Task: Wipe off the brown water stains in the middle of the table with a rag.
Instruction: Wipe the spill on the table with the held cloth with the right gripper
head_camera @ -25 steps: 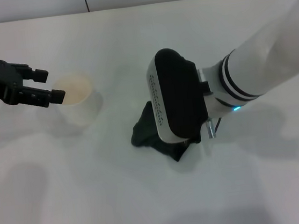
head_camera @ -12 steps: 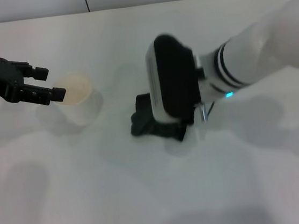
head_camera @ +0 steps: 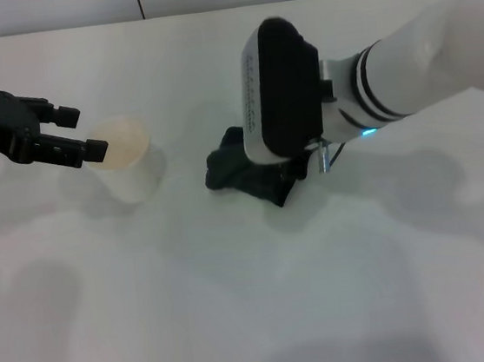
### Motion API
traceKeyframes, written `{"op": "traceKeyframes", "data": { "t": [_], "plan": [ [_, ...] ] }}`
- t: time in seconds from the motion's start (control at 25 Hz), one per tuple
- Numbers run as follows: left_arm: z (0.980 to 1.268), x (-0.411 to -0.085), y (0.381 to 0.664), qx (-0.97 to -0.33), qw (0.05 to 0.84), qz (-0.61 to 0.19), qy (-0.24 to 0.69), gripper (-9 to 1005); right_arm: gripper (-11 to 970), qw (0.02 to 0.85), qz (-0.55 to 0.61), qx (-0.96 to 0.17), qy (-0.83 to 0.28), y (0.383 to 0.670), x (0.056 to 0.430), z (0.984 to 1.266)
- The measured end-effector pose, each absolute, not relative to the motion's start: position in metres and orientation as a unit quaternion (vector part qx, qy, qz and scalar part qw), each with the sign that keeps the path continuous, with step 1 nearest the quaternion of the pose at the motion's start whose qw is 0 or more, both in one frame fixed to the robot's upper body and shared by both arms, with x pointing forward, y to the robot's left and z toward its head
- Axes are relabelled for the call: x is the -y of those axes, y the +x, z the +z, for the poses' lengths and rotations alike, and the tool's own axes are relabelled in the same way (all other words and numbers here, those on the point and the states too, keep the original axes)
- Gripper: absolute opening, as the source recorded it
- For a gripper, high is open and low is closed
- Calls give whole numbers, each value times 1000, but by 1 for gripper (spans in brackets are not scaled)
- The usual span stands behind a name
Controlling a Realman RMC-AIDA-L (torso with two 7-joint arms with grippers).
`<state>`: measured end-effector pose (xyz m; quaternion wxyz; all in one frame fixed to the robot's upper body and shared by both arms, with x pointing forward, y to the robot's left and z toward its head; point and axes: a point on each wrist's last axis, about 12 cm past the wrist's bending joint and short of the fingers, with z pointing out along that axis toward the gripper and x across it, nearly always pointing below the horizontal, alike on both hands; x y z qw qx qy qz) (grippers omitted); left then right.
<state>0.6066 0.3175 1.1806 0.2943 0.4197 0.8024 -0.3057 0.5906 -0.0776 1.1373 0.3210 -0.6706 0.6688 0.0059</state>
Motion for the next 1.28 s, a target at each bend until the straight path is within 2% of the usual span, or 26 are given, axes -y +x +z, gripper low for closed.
{"op": "traceKeyframes", "data": {
  "t": [0.6, 0.92, 1.28],
  "plan": [
    [1179, -319, 607, -805, 296, -301, 416, 861, 49, 323, 33, -599, -732, 549, 45, 1131],
    [1179, -317, 607, -805, 295, -302, 416, 861, 49, 353, 21, -599, -718, 560, 45, 1128],
    [1180, -316, 608, -804, 296, -304, 416, 861, 48, 334, -3, -628, -703, 581, 59, 1115]
  ]
}}
